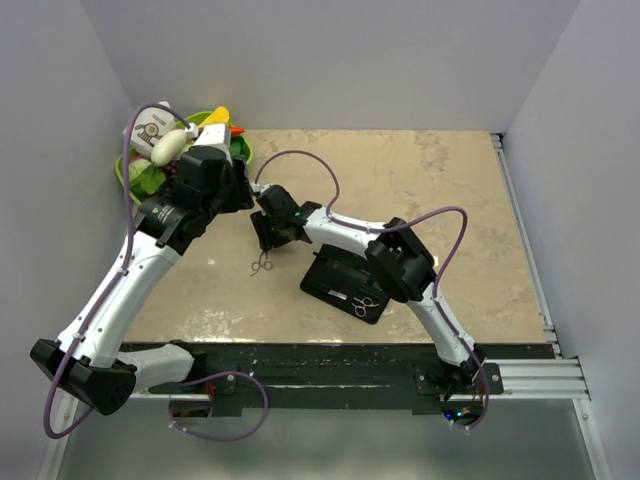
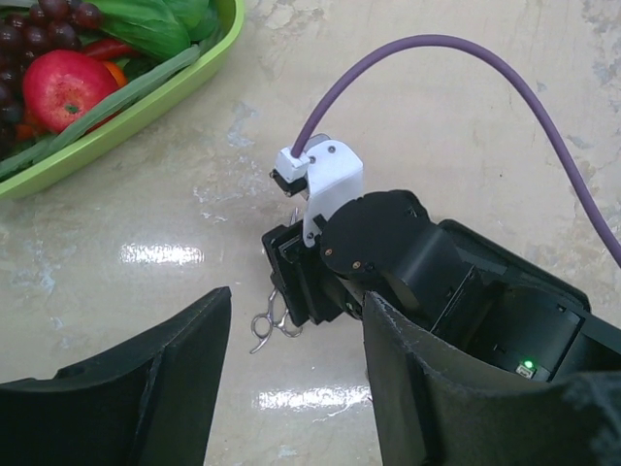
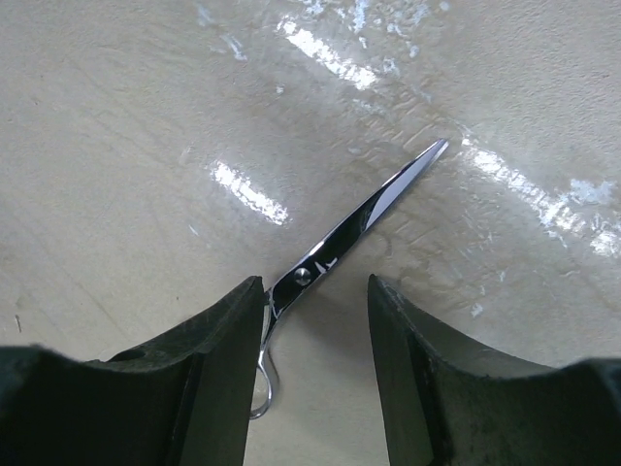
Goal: Sort the hair-cutting tools
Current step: Move the scissors to the center of the board.
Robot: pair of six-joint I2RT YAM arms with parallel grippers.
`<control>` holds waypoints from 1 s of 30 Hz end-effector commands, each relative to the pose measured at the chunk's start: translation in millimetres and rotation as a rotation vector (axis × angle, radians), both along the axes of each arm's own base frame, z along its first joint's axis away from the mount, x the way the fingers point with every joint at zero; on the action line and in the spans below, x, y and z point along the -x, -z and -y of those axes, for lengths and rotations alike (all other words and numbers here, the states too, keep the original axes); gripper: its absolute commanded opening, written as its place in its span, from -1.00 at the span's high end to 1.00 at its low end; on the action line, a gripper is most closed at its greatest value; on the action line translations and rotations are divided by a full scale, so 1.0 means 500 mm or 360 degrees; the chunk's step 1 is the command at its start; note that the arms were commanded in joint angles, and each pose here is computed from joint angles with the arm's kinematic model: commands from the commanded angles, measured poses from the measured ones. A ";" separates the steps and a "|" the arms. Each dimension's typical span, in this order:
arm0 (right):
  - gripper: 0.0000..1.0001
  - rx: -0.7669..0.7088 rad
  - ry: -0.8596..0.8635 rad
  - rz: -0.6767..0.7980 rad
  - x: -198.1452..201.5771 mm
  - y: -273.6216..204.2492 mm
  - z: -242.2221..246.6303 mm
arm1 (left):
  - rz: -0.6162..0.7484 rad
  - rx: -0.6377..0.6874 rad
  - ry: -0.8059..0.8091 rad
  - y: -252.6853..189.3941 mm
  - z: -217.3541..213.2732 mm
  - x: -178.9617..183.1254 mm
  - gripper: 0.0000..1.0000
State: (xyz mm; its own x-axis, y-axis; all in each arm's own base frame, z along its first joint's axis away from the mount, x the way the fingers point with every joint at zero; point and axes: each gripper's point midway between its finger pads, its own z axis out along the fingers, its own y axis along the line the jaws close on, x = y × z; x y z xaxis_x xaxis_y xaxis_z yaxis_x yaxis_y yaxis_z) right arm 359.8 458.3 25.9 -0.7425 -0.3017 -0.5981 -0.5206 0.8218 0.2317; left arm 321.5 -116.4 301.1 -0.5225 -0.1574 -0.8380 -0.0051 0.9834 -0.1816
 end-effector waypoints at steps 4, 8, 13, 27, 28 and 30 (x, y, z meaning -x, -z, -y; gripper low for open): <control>-0.03 0.0404 -0.0035 -0.0277 0.118 0.147 0.064 | 0.0084 0.0004 0.0004 -0.018 -0.008 -0.002 -0.23; -0.06 0.0376 -0.0020 -0.0280 0.115 0.145 0.047 | 0.0090 -0.0006 0.0008 -0.019 -0.011 0.001 -0.23; -0.04 0.0409 -0.0030 -0.0295 0.136 0.160 0.047 | 0.0090 -0.0022 -0.0003 -0.014 -0.018 0.008 -0.24; 0.14 0.0717 -0.0135 -0.0215 0.197 0.230 0.081 | 0.0072 -0.0045 -0.0001 0.014 -0.026 0.021 -0.26; 0.16 0.0745 -0.0141 -0.0216 0.201 0.237 0.087 | 0.0072 -0.0045 -0.0001 0.015 -0.026 0.021 -0.26; 0.18 0.0774 -0.0161 -0.0208 0.210 0.239 0.090 | 0.0067 -0.0046 0.0001 0.019 -0.026 0.022 -0.27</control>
